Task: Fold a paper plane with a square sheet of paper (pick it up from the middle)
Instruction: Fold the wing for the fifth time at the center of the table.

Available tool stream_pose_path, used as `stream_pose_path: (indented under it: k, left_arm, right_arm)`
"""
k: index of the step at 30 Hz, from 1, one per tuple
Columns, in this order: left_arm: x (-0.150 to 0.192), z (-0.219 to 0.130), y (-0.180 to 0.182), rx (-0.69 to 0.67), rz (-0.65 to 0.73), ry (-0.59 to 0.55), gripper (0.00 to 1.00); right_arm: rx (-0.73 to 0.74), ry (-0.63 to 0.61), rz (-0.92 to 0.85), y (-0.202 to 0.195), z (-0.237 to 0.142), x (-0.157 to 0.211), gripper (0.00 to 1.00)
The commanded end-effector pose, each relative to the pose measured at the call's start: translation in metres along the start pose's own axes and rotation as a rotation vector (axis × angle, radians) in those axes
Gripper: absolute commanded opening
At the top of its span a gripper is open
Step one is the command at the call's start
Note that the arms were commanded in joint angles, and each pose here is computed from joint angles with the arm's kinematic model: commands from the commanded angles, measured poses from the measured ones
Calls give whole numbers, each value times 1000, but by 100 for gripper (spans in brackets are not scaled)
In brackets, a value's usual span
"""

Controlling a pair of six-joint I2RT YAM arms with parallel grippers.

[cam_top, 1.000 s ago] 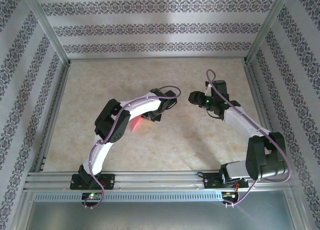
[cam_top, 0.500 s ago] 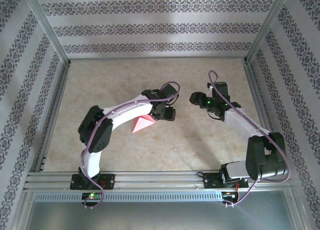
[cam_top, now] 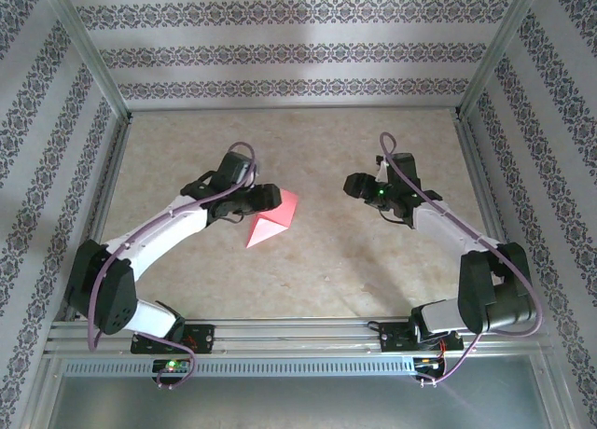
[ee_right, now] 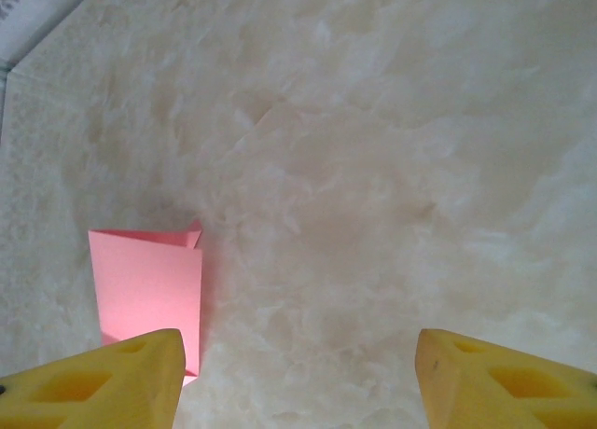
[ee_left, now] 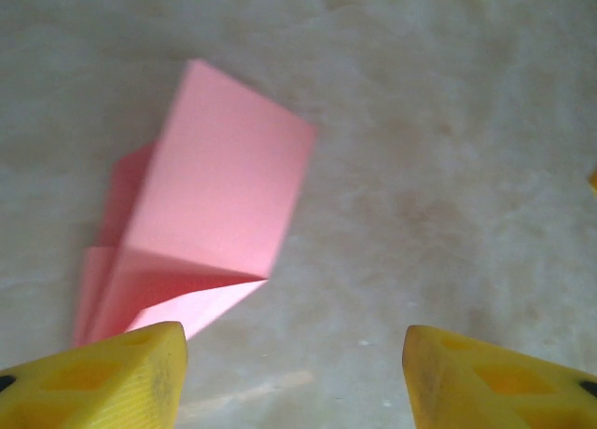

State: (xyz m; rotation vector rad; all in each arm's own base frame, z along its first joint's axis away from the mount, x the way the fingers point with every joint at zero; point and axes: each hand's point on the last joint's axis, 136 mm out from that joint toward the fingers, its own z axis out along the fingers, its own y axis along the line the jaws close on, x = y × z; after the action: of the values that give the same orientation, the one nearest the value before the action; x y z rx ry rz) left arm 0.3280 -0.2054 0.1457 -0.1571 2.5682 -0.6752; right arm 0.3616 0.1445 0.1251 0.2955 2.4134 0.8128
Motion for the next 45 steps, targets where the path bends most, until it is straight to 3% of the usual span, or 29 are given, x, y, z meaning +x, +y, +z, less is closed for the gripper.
stream_pose_path:
  k: [1, 6, 10, 12, 26, 37, 45]
  left_arm:
    - [1, 4, 12, -6, -4, -19, 60]
    - [13, 21, 19, -5, -14, 31, 44]
    - [23, 34, 1, 116, 4, 83, 29]
    - [29, 39, -5, 162, 1, 114, 26]
    - [41, 66, 71, -153, -97, 118, 17]
    - [53, 78, 97, -244, -159, 135, 12]
    - [64, 82, 109, -292, -241, 164, 10]
  right_arm:
    - [-44, 6, -7, 18, 8, -4, 67]
    - [-63, 44, -17, 30, 20, 5, 66]
    - [-67, 70, -15, 35, 28, 12, 66]
    - [-68, 78, -12, 35, 31, 14, 66]
    - [-76, 121, -17, 40, 41, 24, 67]
    - [-102, 167, -21, 49, 44, 40, 68]
    - [-131, 308, 78, 69, 63, 82, 69]
